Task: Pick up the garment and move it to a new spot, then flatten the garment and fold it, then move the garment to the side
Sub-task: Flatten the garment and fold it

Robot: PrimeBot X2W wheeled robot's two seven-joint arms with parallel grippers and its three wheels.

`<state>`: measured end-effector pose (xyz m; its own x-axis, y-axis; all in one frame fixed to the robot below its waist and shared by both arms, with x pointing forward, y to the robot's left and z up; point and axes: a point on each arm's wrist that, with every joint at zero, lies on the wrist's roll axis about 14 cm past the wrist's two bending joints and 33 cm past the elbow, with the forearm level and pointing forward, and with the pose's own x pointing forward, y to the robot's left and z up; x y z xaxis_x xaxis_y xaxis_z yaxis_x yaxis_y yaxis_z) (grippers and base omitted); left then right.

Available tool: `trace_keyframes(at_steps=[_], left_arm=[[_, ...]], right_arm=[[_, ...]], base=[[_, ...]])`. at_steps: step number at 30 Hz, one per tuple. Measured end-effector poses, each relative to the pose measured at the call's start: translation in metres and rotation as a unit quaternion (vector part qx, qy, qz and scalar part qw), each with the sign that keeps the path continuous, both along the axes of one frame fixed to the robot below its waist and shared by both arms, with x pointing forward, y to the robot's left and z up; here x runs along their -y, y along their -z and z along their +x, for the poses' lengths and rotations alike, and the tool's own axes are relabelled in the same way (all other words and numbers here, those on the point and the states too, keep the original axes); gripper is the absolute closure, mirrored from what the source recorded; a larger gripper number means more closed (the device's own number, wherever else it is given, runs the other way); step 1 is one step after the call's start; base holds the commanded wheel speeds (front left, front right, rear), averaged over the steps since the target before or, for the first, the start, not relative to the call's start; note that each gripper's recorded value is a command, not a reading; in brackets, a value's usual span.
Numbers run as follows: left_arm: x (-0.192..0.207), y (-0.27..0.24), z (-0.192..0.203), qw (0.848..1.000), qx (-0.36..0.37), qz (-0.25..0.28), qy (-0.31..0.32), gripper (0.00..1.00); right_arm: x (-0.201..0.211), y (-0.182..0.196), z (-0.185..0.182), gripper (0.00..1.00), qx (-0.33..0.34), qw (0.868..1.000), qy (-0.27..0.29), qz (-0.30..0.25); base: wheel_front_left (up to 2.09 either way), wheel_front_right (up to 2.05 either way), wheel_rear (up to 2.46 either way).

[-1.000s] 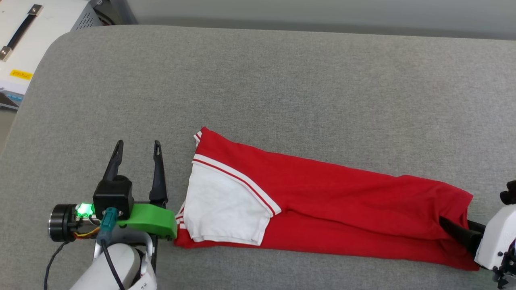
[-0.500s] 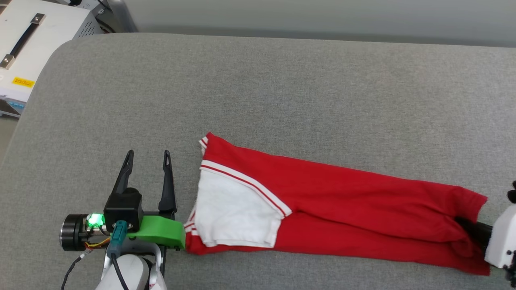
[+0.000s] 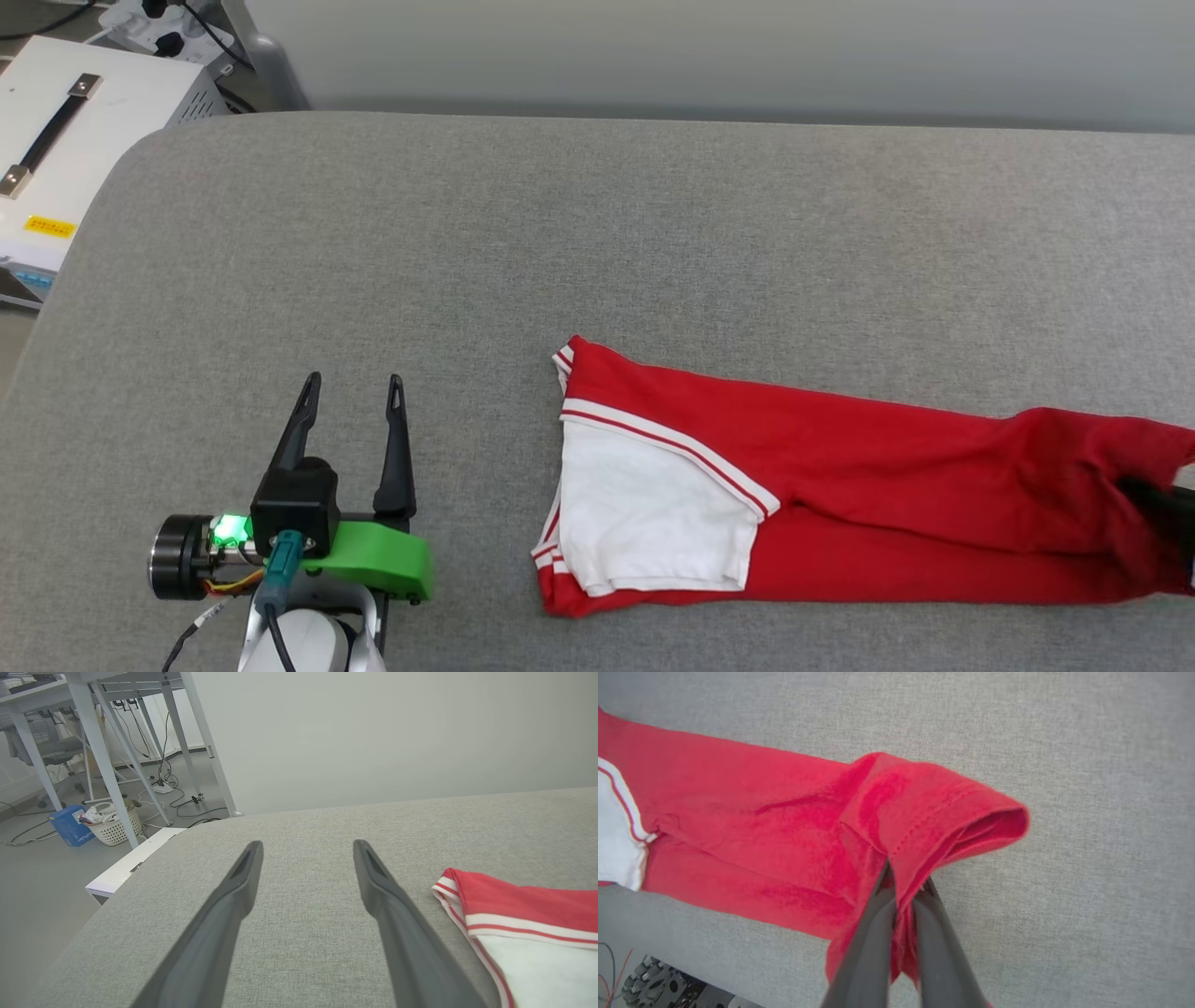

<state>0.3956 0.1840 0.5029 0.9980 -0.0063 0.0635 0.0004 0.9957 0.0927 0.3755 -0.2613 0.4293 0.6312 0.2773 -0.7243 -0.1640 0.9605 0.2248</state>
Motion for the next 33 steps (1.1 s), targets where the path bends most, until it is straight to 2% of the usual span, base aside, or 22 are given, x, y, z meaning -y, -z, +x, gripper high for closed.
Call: trace_keyframes(at_steps=[1, 7, 8, 14, 18, 23, 28, 33], left_arm=[[0.001, -0.001, 0.000, 1.000, 0.001, -0.001, 0.002, 0.00], [0.002, 0.004, 0.000, 1.000, -0.004, -0.003, 0.002, 0.00], [0.003, 0.008, 0.001, 1.000, -0.010, -0.005, 0.003, 0.00], [-0.002, 0.017, 0.004, 1.000, -0.022, -0.002, -0.004, 0.00], [-0.004, 0.021, 0.009, 1.000, -0.027, -0.001, -0.009, 0.00], [-0.007, 0.025, 0.014, 0.999, -0.031, 0.000, -0.012, 0.00], [-0.008, 0.030, 0.019, 0.999, -0.035, 0.000, -0.015, 0.00], [-0.009, 0.033, 0.023, 0.999, -0.039, 0.002, -0.015, 0.00]], right_arm=[[-0.037, -0.016, 0.000, 1.00, 0.014, 0.998, -0.052, 0.025], [-0.109, -0.037, 0.002, 1.00, 0.033, 0.985, -0.161, 0.045], [-0.143, -0.045, 0.011, 1.00, 0.044, 0.975, -0.213, 0.044], [-0.206, -0.044, 0.020, 1.00, 0.048, 0.950, -0.305, 0.044], [-0.247, -0.037, 0.020, 1.00, 0.043, 0.932, -0.357, 0.052], [-0.278, -0.021, 0.021, 1.00, 0.033, 0.913, -0.405, 0.044], [-0.302, -0.002, 0.022, 1.00, 0.023, 0.903, -0.427, 0.047], [-0.297, 0.039, 0.013, 1.00, -0.016, 0.897, -0.443, 0.011]], base=[[0.00, 0.00, 0.00], [0.00, 0.00, 0.00], [0.00, 0.00, 0.00], [0.00, 0.00, 0.00], [0.00, 0.00, 0.00], [0.00, 0.00, 0.00], [0.00, 0.00, 0.00], [0.00, 0.00, 0.00]])
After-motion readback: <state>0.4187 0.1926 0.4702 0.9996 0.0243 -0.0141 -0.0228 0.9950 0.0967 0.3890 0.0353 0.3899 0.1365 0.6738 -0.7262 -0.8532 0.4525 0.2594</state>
